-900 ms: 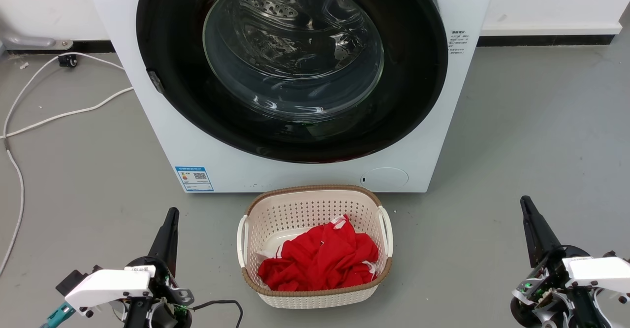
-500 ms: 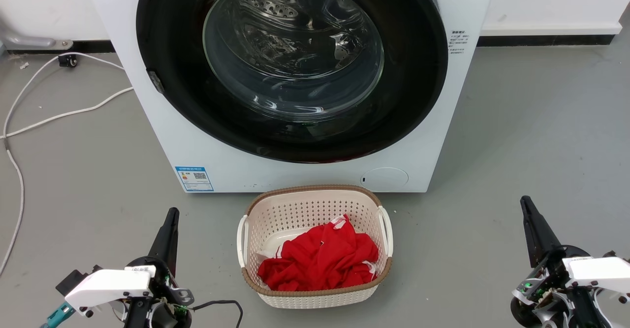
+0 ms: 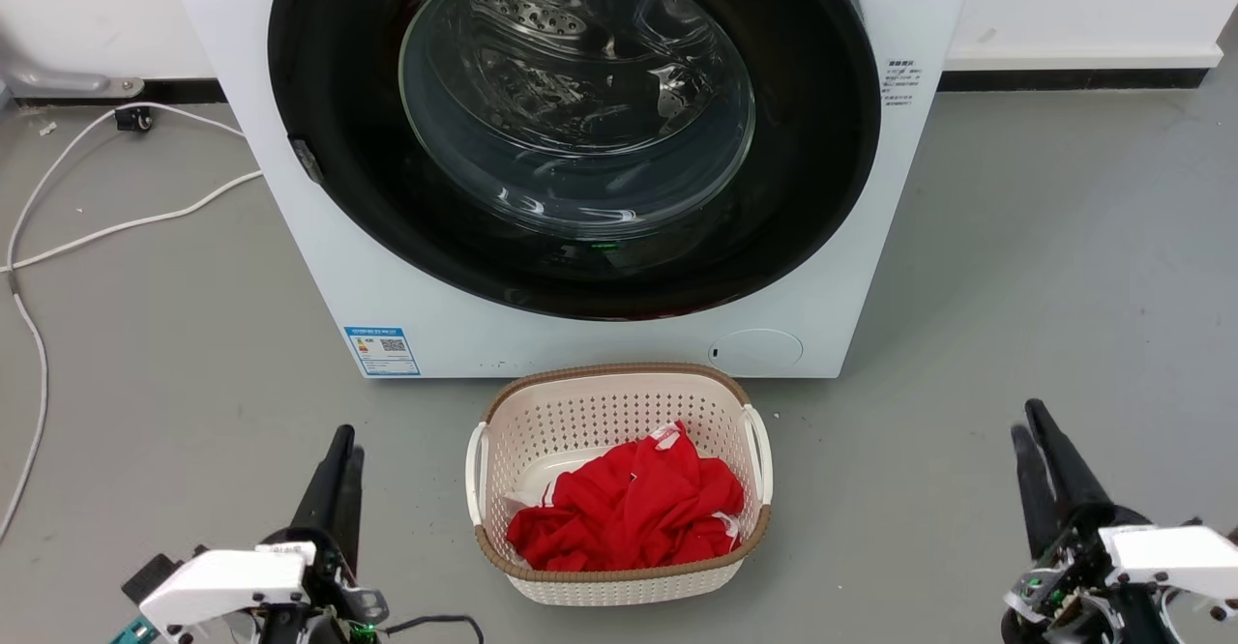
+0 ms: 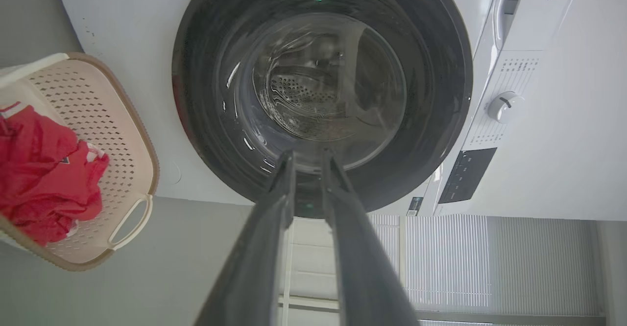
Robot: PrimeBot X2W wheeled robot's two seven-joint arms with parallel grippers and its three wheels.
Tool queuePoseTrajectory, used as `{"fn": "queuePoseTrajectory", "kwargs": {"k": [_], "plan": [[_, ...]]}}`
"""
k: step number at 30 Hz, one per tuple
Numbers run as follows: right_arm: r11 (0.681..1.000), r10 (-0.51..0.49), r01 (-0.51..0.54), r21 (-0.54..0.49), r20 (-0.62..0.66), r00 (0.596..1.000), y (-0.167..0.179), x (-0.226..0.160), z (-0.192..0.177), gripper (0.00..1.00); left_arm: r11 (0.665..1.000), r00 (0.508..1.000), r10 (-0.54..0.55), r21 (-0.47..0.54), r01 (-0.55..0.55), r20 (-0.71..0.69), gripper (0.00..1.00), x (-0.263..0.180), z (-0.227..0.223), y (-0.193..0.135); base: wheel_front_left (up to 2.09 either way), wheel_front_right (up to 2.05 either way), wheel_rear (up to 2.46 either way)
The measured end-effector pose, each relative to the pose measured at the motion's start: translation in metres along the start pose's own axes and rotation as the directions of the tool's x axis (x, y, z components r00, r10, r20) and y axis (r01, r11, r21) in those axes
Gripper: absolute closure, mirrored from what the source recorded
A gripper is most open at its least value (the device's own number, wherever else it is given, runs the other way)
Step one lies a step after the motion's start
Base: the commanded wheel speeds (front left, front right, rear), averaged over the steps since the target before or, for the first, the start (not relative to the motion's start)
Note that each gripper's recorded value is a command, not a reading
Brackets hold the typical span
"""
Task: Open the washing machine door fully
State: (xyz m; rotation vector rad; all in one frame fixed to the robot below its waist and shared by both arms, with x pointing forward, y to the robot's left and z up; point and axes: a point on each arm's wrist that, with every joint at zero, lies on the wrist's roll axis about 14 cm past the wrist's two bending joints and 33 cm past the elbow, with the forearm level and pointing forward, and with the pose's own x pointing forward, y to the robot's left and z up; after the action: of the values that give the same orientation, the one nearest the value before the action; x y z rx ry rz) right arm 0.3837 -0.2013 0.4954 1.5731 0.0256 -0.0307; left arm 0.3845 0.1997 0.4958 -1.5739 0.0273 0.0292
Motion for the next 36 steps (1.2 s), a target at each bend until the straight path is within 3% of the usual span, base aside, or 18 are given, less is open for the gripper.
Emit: {"fn": "queuePoseTrajectory", "kwargs": {"k": [2,11,19,25,36], "plan": [[1.000,-0.030,0.030,0.002,0.010,0.999,-0.011,-0.006,0.001,0.00,0.999,0.999,0.032,-0.003,-0.032,-0.002,0.00,-0.005,-0.003,0.011,0.00,0.00,0.00],[0.999,-0.003,0.005,-0.053,0.037,0.999,-0.002,-0.006,0.003,0.00,0.999,1.000,0.003,0.046,-0.003,-0.005,0.00,0.000,-0.011,0.001,0.00,0.00,0.00],[0.979,0.037,-0.026,-0.204,0.047,0.998,0.011,-0.005,0.003,0.00,0.982,0.999,-0.041,0.183,0.041,-0.001,0.00,0.005,-0.014,-0.014,0.00,0.00,0.00],[0.931,0.059,-0.043,-0.361,0.031,0.998,0.018,-0.007,-0.002,0.00,0.946,0.998,-0.057,0.320,0.060,-0.016,0.00,0.008,-0.021,-0.022,0.00,0.00,0.00],[0.795,0.101,-0.083,-0.601,-0.003,0.995,0.030,-0.009,-0.013,0.00,0.850,0.998,-0.054,0.523,0.066,-0.039,0.00,0.009,-0.035,-0.024,0.00,0.00,0.00]]}}
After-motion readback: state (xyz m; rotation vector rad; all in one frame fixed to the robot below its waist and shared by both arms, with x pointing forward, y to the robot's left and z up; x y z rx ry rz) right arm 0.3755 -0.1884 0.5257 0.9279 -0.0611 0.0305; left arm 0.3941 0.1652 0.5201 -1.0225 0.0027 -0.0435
